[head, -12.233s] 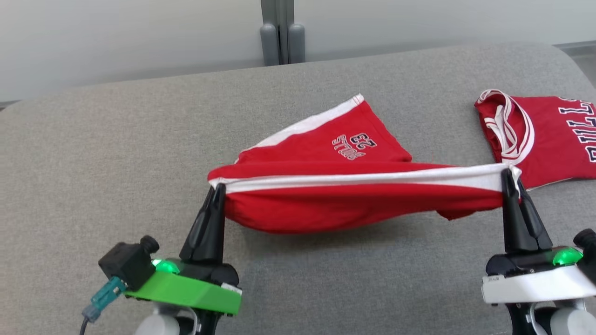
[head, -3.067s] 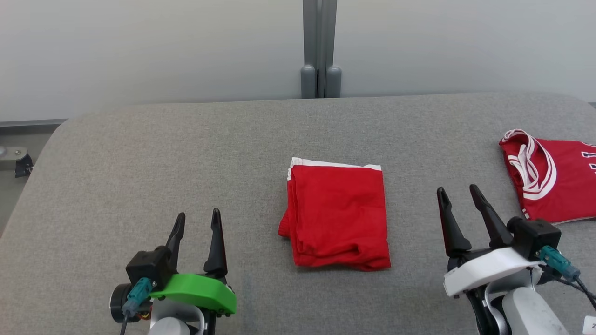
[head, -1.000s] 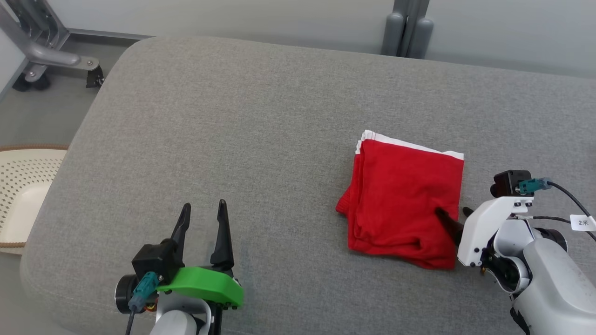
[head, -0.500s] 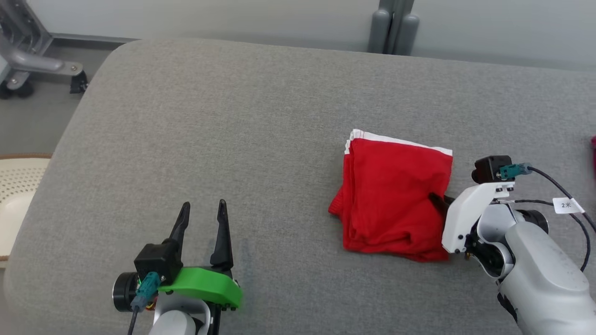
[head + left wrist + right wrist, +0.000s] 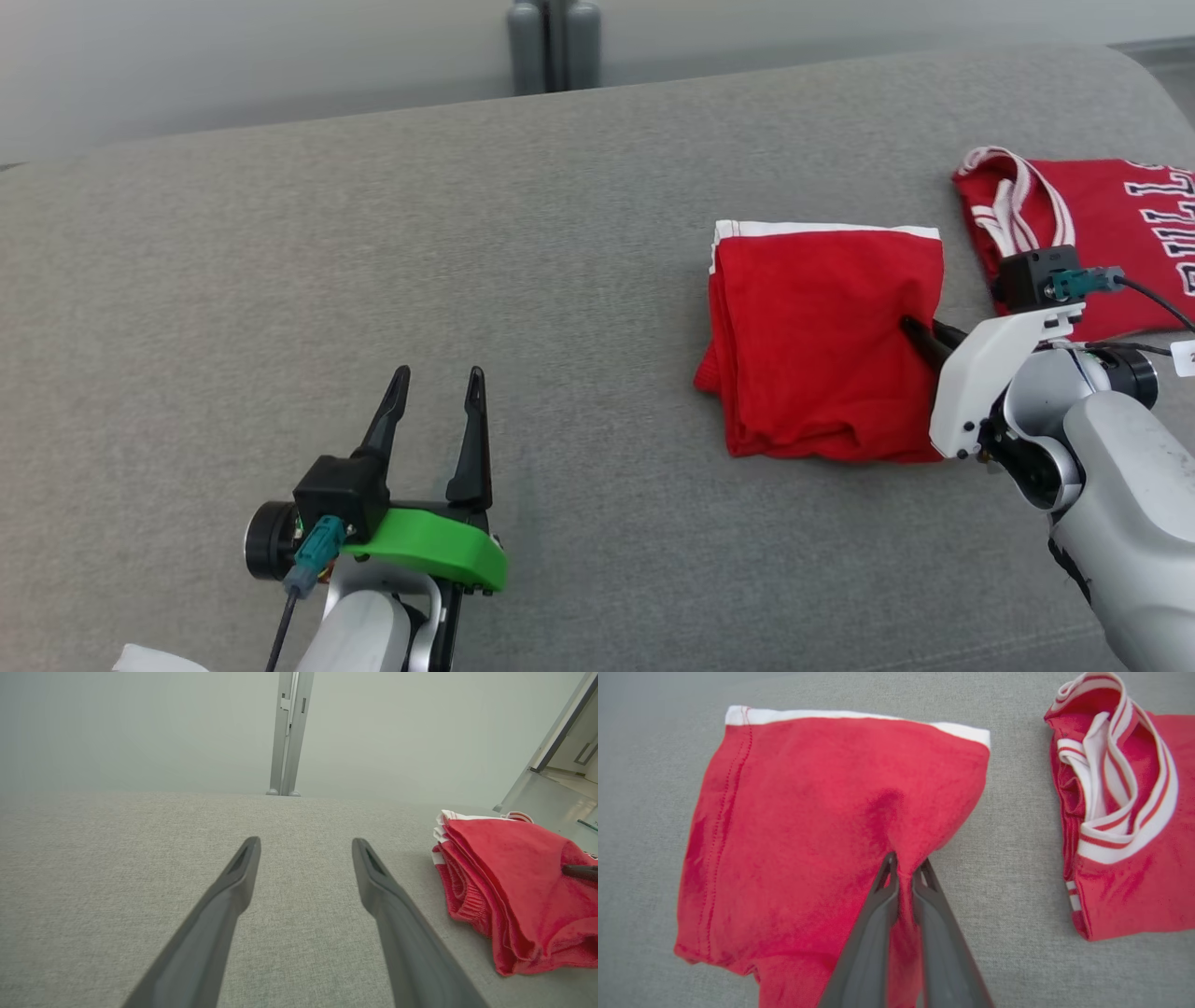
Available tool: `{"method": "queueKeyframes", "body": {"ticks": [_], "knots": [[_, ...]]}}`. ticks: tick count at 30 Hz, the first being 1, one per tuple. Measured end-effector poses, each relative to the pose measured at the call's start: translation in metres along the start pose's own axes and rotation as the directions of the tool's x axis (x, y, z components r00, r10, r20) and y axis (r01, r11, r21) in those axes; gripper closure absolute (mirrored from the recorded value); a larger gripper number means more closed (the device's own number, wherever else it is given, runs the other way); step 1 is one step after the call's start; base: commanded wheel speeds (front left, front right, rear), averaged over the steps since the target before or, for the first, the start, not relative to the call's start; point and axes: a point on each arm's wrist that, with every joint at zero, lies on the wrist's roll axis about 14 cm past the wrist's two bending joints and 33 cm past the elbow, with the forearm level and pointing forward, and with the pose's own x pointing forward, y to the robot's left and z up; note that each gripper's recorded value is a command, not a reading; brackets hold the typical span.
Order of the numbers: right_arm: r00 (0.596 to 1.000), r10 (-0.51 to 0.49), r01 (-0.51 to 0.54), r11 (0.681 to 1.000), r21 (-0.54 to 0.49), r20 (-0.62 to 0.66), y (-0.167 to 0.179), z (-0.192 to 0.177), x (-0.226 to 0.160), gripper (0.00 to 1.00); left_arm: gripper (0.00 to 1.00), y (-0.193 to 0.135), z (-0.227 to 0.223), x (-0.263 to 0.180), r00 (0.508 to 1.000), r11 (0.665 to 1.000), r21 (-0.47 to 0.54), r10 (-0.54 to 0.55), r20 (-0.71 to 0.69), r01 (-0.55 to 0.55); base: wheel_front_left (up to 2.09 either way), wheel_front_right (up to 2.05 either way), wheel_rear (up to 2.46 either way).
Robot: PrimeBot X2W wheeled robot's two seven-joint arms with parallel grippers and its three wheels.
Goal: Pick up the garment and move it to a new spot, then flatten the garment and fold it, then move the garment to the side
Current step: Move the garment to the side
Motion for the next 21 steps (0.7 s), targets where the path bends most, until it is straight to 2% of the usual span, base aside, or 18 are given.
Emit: {"method": "queueKeyframes", "body": {"ticks": [5,12,16,21], "knots": [[0.996,-0.088,0.087,0.995,0.053,0.022,-0.031,-0.009,-0.024,1.00,0.00,-0.041,-0.014,0.022,0.991,0.991,0.000,-0.132,-0.029,0.133,0.00,0.00,0.00],[0.983,-0.172,0.167,0.983,0.080,0.062,-0.058,-0.009,-0.044,1.00,0.00,-0.074,-0.034,0.036,0.969,0.972,-0.023,-0.235,-0.072,0.234,0.00,0.00,0.00],[0.978,-0.198,0.194,0.979,0.068,0.070,-0.069,-0.005,-0.042,1.00,0.00,-0.071,-0.038,0.038,0.970,0.974,-0.028,-0.227,-0.082,0.225,0.00,0.00,0.00],[0.968,-0.226,0.226,0.974,0.012,0.110,-0.087,0.024,-0.035,1.00,0.00,-0.050,-0.036,0.035,0.983,0.986,-0.024,-0.168,-0.079,0.167,0.00,0.00,0.00]]}}
